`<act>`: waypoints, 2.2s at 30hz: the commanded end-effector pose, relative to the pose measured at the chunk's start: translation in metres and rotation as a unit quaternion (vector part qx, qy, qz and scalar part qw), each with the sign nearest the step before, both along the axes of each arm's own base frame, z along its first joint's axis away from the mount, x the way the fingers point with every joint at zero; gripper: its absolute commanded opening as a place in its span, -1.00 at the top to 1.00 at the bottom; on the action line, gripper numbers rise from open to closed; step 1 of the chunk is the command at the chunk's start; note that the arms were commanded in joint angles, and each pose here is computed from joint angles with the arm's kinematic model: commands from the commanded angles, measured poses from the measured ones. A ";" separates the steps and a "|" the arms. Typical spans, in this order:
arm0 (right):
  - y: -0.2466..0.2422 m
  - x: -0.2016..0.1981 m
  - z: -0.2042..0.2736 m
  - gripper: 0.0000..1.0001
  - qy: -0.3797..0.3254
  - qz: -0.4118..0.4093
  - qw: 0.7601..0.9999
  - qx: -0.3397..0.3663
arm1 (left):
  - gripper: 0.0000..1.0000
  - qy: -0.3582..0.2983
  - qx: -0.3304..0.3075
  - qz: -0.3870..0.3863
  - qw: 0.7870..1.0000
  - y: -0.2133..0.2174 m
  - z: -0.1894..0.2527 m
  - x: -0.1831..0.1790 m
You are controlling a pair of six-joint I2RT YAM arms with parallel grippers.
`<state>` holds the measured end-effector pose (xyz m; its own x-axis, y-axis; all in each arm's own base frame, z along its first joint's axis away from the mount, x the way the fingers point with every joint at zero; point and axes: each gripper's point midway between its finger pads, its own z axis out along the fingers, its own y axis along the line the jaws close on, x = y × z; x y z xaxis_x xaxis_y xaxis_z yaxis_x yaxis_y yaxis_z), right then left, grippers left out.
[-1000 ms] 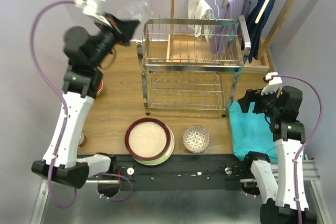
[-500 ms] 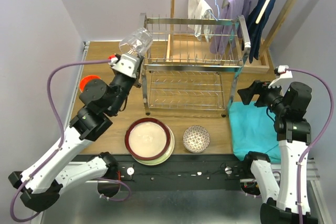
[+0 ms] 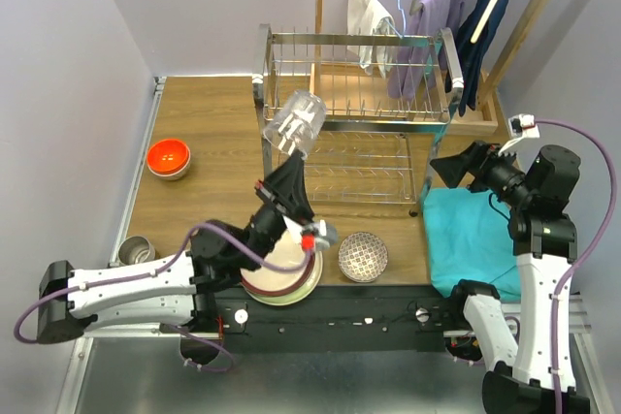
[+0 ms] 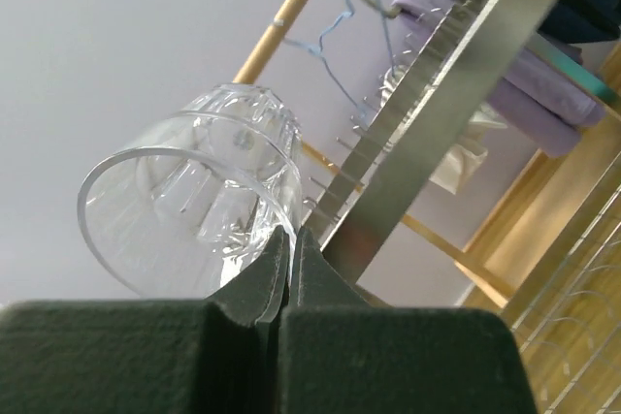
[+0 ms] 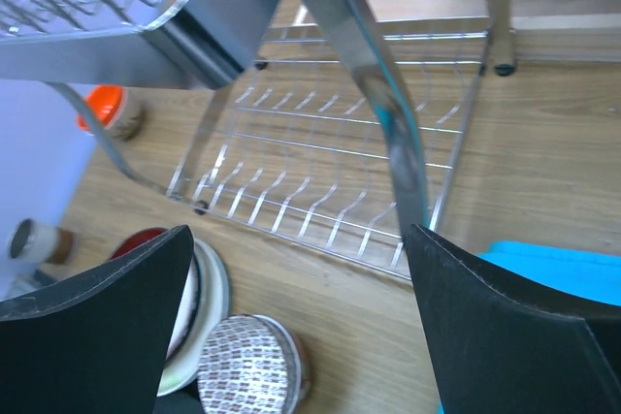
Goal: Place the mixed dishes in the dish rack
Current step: Pass the cup from the left arm to the right
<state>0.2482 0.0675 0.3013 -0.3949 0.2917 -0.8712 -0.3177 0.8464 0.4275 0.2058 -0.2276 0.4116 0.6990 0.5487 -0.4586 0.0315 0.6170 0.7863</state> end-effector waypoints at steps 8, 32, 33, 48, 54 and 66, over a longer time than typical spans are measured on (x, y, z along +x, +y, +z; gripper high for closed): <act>0.039 -0.030 0.058 -1.00 -0.031 0.105 0.991 0.083 | 1.00 -0.141 0.131 0.002 0.981 -0.013 -0.024 -0.059; 0.073 -0.073 0.053 -1.00 0.130 0.158 0.938 0.279 | 1.00 -0.109 0.283 -0.057 0.951 -0.091 -0.102 -0.078; 0.074 -0.079 0.051 -1.00 0.129 0.158 0.939 0.276 | 1.00 -0.110 0.284 -0.061 0.951 -0.094 -0.102 -0.079; 0.073 -0.075 0.025 -1.00 0.185 0.135 0.921 0.316 | 1.00 -0.117 0.304 -0.071 0.943 -0.140 -0.092 -0.084; 0.076 -0.080 0.048 -1.00 0.171 0.151 0.920 0.320 | 1.00 -0.115 0.309 -0.088 0.940 -0.152 -0.097 -0.091; 0.078 -0.074 0.043 -1.00 0.194 0.154 0.913 0.325 | 1.00 -0.101 0.314 -0.068 0.941 -0.172 -0.090 -0.086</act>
<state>0.1767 0.1418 0.3395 -0.7688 0.5456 -0.3334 -0.2019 0.2875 0.9362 0.1193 -0.3901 0.3009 0.8316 0.5482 0.0893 -0.1038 -0.0044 0.9946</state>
